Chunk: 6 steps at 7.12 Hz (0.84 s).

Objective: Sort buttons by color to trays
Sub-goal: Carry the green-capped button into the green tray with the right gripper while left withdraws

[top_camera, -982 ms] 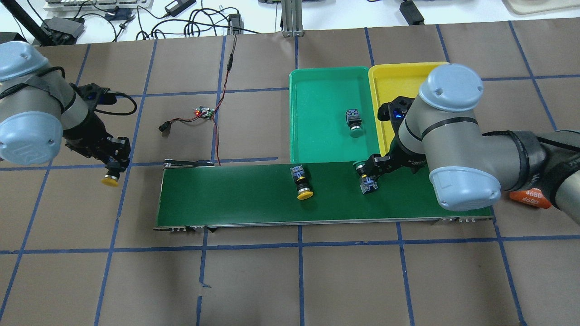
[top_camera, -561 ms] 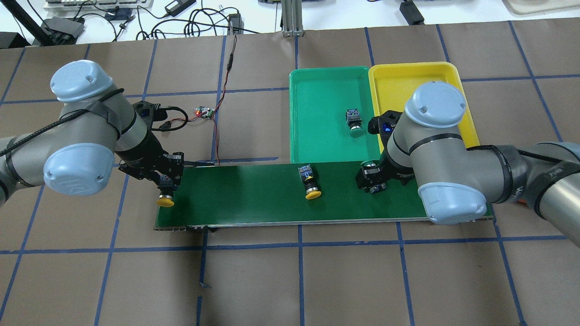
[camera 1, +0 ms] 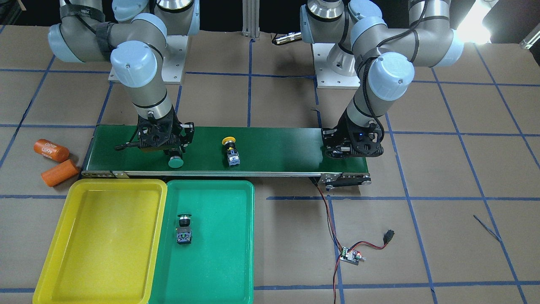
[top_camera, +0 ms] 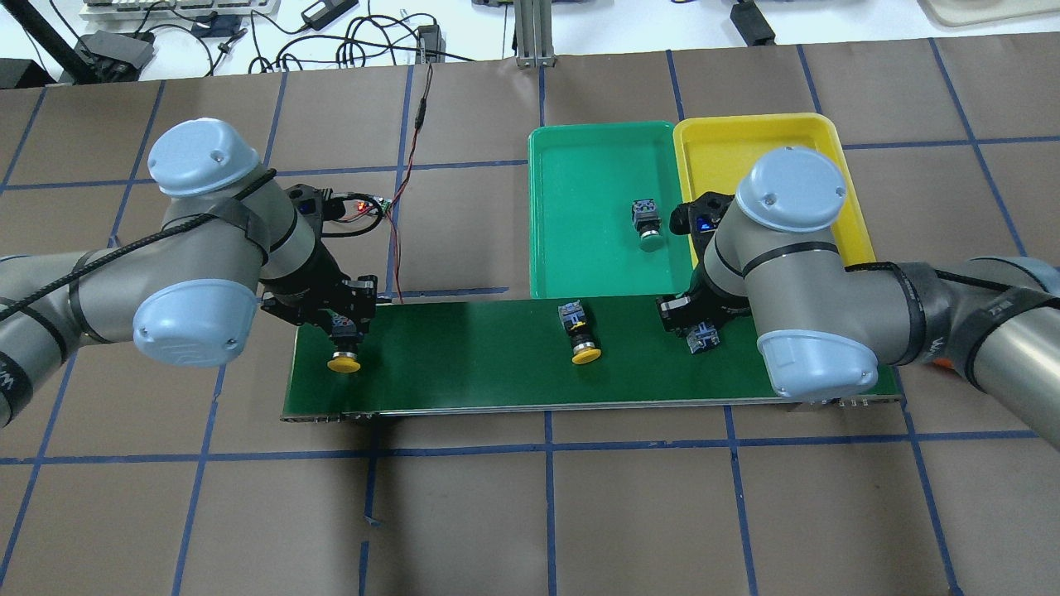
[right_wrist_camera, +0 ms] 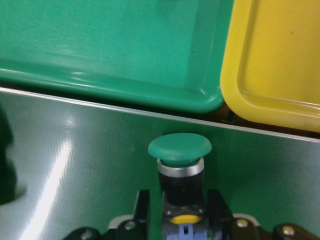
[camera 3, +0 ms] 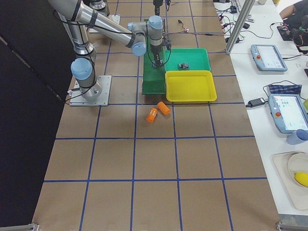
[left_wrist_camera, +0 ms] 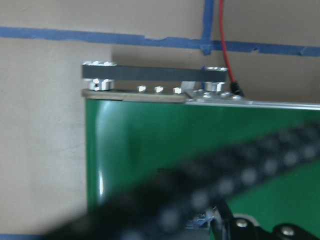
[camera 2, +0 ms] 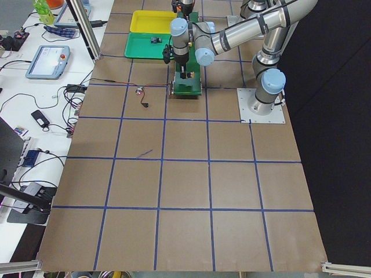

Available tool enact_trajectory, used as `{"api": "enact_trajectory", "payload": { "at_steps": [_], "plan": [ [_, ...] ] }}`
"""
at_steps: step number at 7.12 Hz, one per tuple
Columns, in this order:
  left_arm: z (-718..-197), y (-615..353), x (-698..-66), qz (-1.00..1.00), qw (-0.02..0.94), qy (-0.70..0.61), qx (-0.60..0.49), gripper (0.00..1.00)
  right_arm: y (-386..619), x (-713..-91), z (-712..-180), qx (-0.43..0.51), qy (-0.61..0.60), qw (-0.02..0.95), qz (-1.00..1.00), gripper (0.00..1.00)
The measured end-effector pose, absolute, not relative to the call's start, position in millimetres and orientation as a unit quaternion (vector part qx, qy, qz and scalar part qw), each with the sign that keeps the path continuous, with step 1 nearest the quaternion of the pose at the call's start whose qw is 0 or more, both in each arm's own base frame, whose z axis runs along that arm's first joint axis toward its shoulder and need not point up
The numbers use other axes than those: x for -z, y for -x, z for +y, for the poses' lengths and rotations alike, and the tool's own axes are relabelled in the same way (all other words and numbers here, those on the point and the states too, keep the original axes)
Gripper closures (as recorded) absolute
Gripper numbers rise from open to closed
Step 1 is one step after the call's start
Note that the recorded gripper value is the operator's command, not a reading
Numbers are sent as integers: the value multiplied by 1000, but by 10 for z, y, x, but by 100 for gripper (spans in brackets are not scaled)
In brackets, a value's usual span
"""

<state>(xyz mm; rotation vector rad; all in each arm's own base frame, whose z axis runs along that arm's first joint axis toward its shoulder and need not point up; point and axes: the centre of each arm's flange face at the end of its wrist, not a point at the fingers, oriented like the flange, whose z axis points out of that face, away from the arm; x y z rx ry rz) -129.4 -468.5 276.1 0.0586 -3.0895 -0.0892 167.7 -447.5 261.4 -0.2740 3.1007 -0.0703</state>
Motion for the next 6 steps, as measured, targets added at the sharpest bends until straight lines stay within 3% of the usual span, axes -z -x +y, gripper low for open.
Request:
{"api": "enact_trajectory", "payload": {
  "at_steps": [1, 2, 3, 5, 6],
  "plan": [
    [-4686, 1411, -2722, -999, 22, -14, 23, 74, -1682, -2687, -4530, 27, 88, 14, 996, 100],
    [-4705, 1446, -2685, -1000, 19, -7, 24, 33, -1698, -2785, -4644, 37, 89, 16, 995, 100],
    [-4725, 1398, -2622, -1000, 4, 6, 29, 0, -1742, -2877, -4869, 50, 90, 25, 994, 94],
    [-4748, 1235, -2541, -999, -27, 7, 37, 0, -1959, -2921, -5637, 68, 101, 51, 991, 58],
    [-4797, 1222, -2662, -999, -22, 3, 25, 0, -2066, -2884, -5939, 73, 108, 53, 990, 20]
  ]
}}
